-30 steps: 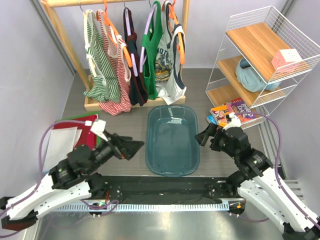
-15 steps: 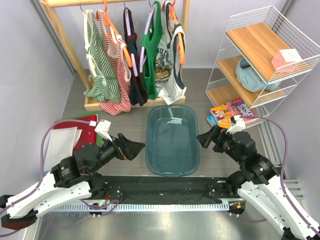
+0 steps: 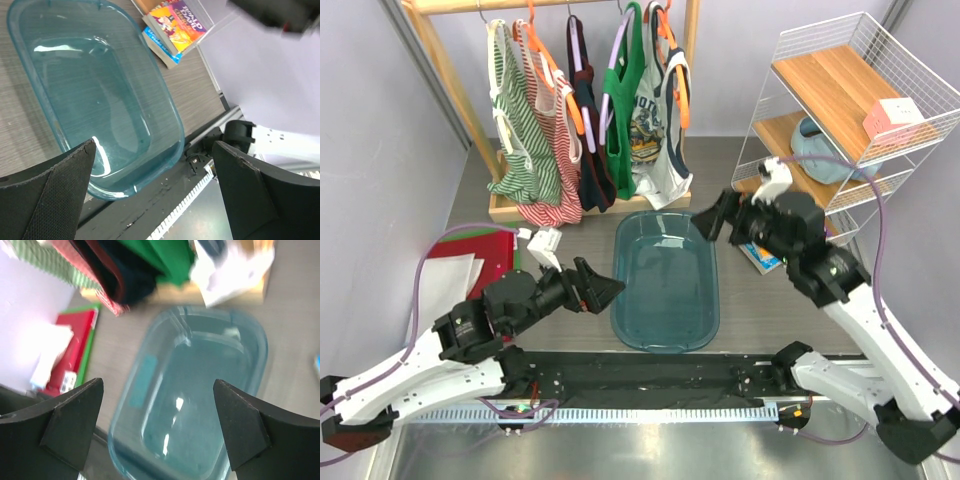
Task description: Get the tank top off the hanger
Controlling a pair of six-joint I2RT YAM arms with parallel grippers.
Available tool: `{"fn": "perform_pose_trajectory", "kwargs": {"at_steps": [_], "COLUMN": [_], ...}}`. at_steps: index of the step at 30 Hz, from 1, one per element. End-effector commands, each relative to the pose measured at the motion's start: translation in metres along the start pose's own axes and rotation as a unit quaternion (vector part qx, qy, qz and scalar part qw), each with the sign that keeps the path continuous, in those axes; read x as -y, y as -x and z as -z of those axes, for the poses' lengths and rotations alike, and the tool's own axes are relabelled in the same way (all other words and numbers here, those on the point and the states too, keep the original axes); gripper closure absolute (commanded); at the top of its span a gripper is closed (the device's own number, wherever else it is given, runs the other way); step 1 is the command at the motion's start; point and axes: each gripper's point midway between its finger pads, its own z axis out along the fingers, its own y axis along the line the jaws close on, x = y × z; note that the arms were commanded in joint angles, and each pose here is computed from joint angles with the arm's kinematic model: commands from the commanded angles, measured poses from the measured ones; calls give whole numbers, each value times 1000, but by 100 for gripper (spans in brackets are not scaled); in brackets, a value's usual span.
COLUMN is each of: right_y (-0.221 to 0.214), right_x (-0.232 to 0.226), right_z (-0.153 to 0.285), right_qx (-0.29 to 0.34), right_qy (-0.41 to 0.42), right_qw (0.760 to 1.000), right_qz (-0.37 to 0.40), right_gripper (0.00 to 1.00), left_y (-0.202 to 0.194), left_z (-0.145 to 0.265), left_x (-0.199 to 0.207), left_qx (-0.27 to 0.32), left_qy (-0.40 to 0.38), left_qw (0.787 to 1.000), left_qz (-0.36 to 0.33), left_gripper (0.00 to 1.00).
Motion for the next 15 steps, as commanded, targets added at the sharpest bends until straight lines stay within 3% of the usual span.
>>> {"fn": "perform_pose_trajectory", "kwargs": {"at_steps": [1, 5, 10, 15], "right_y": [71, 131, 167, 190], "right_x": [-21, -29, -38, -70], "right_z": [-15, -14, -26, -45], "right_qx": [68, 126, 149, 151], "right_qy": [-7, -43, -57, -5], "right_qw": [996, 986, 977, 975], "right_qz": [61, 101, 142, 163], "right_gripper": [5, 8, 16, 26], "left_y": [-2, -7, -4, 0], "left_z": [7, 16, 28, 37], "left_x": [9, 16, 19, 15], "left_qx": [-6, -14, -18, -14], "left_qy": [-29, -62, -69, -60], "left_qw": [1000, 998, 997, 997], "left_qz": [5, 24, 33, 38], "left_gripper": [3, 7, 7, 6]}}
